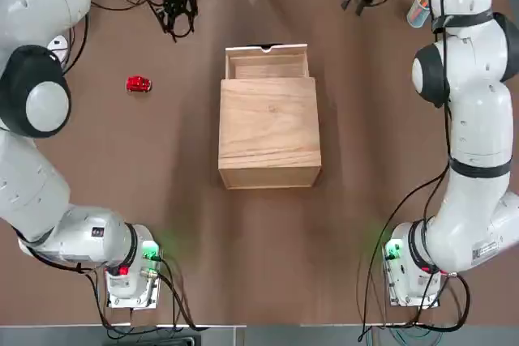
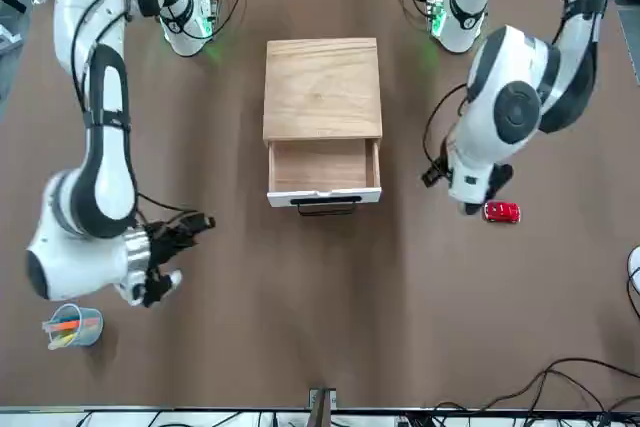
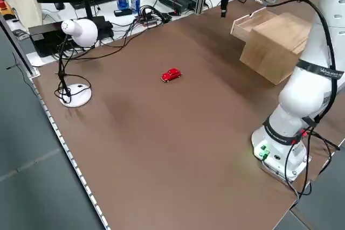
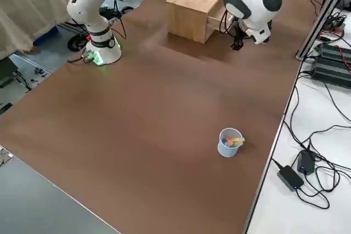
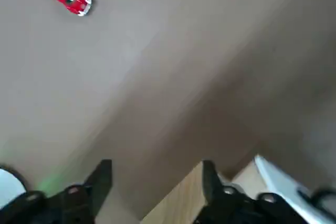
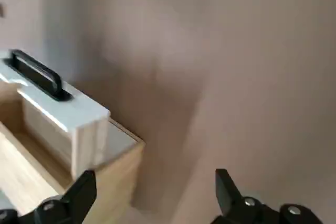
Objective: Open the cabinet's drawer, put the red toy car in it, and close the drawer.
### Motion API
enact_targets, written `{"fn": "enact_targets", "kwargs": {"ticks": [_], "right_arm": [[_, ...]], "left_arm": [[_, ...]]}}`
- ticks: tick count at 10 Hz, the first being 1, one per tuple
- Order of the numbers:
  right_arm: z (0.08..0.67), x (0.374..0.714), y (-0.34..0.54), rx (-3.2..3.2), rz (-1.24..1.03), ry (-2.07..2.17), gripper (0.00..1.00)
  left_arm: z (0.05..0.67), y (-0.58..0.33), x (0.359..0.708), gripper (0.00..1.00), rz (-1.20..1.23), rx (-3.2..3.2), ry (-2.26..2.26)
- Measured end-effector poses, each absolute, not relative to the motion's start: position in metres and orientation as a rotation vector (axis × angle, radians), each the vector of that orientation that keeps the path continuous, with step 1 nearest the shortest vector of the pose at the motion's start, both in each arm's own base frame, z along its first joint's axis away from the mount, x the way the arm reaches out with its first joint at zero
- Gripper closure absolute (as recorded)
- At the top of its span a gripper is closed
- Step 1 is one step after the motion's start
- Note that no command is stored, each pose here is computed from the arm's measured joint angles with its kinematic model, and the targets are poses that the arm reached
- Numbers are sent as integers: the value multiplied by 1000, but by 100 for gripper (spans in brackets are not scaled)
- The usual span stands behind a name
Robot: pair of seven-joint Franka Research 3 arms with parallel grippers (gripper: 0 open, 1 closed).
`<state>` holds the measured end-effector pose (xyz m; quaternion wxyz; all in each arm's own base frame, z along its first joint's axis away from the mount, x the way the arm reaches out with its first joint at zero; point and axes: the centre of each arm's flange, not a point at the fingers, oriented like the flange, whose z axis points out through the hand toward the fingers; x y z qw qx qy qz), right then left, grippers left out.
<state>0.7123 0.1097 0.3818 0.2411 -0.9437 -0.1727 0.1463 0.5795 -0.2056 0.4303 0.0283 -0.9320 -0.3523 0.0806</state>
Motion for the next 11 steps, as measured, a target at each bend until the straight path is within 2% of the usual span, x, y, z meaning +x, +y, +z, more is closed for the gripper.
{"fn": "enact_targets", "kwargs": {"ticks": [1,3,6,9,11], "right_arm": [[397,708,88,-2622,430,-452,0],[414,702,49,-2713,471,-403,0],[418,701,38,-2779,494,-375,0],[439,707,14,-2921,404,-252,0],[454,709,4,-2977,336,-188,0]], "left_arm": [[419,-177,584,1,211,-2820,-1233],[398,-115,586,0,152,-2710,-1483],[368,-10,586,0,106,-2571,-1856],[304,38,564,0,73,-2466,-1977],[267,46,565,0,64,-2436,-1994]]}}
